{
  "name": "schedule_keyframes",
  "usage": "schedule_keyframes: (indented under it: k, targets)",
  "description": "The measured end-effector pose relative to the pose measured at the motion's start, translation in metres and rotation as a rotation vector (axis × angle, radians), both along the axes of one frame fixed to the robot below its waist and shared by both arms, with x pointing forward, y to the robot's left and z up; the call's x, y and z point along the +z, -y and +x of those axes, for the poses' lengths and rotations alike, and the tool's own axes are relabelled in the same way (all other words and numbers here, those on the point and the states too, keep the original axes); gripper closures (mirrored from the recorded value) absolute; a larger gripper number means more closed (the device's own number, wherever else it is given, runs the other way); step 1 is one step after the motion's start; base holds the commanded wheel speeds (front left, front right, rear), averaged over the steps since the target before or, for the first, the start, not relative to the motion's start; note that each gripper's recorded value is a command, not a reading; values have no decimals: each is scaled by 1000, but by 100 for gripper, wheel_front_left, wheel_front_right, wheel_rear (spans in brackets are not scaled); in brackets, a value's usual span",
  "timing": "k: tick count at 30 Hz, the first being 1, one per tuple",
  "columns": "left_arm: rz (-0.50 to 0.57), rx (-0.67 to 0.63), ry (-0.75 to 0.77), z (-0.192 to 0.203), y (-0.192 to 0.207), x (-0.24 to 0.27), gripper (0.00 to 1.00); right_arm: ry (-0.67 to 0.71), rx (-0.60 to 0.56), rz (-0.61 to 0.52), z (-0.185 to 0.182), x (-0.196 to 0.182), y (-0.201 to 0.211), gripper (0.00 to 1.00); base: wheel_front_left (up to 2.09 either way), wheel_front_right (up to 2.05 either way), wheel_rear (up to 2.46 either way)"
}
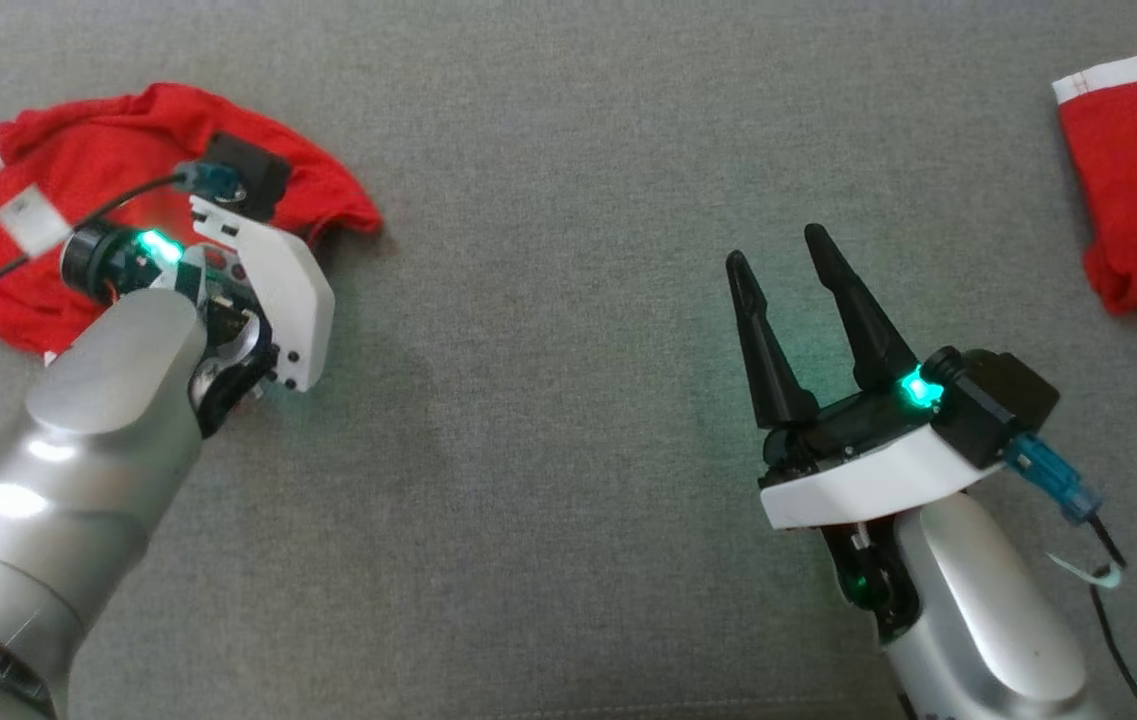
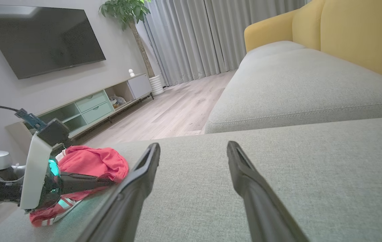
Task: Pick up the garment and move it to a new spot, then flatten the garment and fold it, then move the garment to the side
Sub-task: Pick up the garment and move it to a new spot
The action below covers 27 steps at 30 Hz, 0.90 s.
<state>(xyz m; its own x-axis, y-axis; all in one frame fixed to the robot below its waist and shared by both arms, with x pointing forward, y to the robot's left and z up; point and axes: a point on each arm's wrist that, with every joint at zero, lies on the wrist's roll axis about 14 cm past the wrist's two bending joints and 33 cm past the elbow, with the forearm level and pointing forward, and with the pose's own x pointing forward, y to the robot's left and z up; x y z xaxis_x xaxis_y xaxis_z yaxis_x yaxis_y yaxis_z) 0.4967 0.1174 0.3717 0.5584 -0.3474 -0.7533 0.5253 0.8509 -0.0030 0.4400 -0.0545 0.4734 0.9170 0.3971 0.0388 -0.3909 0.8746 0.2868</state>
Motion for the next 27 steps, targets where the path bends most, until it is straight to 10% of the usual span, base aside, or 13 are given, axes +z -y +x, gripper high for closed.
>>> schedule_keyframes:
  k: [15, 25, 26, 27]
  targets:
    - [-587, 15, 565, 37, 104, 176, 100, 66, -63, 13, -27, 36, 22, 0, 0, 0, 0]
    - [-828, -190, 624, 1, 236, 242, 100, 74, -156, 31, -43, 45, 53, 0, 0, 0, 0]
    - [-833, -200, 618, -2, 243, 241, 95, 71, -165, 32, -44, 44, 56, 0, 0, 0, 0]
    - [-836, -210, 613, -4, 249, 239, 0, 67, -174, 30, -45, 43, 59, 0, 0, 0, 0]
